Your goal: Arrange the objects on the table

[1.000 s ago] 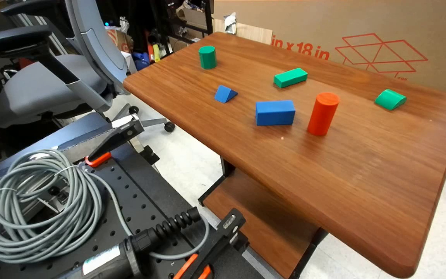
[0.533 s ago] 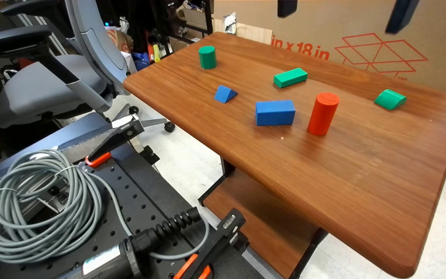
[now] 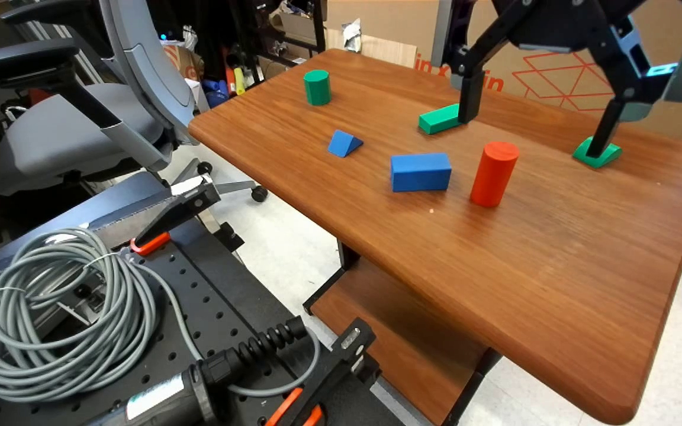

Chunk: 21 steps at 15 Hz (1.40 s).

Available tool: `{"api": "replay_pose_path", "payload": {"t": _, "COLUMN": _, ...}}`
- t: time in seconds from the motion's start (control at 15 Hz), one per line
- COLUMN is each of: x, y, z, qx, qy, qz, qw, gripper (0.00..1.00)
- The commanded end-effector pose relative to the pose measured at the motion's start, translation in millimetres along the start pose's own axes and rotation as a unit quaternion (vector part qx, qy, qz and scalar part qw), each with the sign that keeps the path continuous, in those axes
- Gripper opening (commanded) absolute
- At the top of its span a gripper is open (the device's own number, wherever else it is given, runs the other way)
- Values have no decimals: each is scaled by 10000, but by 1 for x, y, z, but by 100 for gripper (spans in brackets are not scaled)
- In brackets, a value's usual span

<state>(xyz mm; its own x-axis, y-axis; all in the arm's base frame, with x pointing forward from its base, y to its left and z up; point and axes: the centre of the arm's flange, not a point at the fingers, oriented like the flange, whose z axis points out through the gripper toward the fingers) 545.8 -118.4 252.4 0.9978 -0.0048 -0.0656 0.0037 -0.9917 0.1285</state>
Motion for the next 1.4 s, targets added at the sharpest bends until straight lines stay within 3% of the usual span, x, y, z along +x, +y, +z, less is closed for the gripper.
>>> {"api": "replay_pose_path", "payload": {"t": 0.0, "x": 27, "y": -2, "z": 10, "qx": -18, "qy": -130, "qz": -150, "qw": 9998, "gripper": 100}}
{"api": "replay_pose_path", "payload": {"t": 0.6, "x": 48, "y": -21, "z": 46, "qx": -175, "qy": -445, "qz": -404, "qw": 9980, "gripper": 100}}
{"api": "replay_pose_path", "payload": {"t": 0.67, "x": 50, "y": -23, "z": 47, "qx": -201, "qy": -434, "qz": -443, "qw": 9979, "gripper": 75}}
{"api": "replay_pose_path", "payload": {"t": 0.73, "x": 52, "y": -24, "z": 48, "qx": -235, "qy": -431, "qz": -482, "qw": 9976, "gripper": 74}}
{"api": "replay_pose_path", "payload": {"t": 1.33, "x": 52, "y": -30, "z": 39, "qx": -156, "qy": -477, "qz": -442, "qw": 9978, "gripper": 7}}
